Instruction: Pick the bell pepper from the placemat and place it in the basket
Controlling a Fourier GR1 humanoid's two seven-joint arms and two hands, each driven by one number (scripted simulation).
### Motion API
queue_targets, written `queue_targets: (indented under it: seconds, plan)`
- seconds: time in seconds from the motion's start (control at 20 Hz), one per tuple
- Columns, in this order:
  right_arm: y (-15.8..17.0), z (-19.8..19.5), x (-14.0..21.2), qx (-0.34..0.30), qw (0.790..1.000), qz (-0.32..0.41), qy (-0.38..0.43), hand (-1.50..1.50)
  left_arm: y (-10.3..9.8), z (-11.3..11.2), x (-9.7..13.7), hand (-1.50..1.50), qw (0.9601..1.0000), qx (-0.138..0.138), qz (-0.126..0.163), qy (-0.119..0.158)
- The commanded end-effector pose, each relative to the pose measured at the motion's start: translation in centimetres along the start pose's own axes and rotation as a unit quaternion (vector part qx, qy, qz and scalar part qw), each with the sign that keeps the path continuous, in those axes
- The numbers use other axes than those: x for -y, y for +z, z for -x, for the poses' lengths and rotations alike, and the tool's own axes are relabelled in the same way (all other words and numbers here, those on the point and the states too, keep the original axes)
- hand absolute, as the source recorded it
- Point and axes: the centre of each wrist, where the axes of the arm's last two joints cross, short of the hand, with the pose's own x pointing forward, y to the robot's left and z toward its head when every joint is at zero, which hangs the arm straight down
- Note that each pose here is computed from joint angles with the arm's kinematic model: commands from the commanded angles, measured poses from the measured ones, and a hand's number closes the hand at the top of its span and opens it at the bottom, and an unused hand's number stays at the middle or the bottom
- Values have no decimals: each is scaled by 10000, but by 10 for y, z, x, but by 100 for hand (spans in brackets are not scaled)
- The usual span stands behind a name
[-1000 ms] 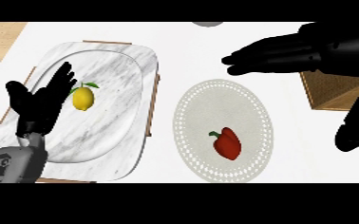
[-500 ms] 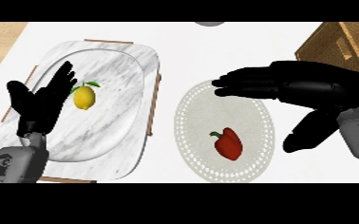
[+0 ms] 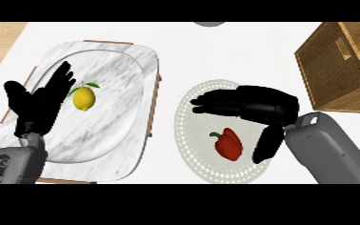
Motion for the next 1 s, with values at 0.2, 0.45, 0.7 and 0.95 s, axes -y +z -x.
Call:
queue_targets:
  seconds: [0.2, 0.45, 0.7, 0.95]
  plan:
    - [-12, 23, -33, -167, 9975, -598, 329, -150, -5, -8, 2, 0, 9999, -76, 94, -61]
    - [-21, 42, -36, -308, 9954, -762, 498, -150, 5, 10, -8, 0, 10000, 22, -57, 36]
    - [-28, 49, -45, -206, 9966, -676, 419, -150, 1, -7, 16, 0, 10000, -54, 39, 33]
    - [1, 48, -26, -41, 9960, -866, 229, -150, -6, 2, -11, 0, 9999, -20, -100, -17]
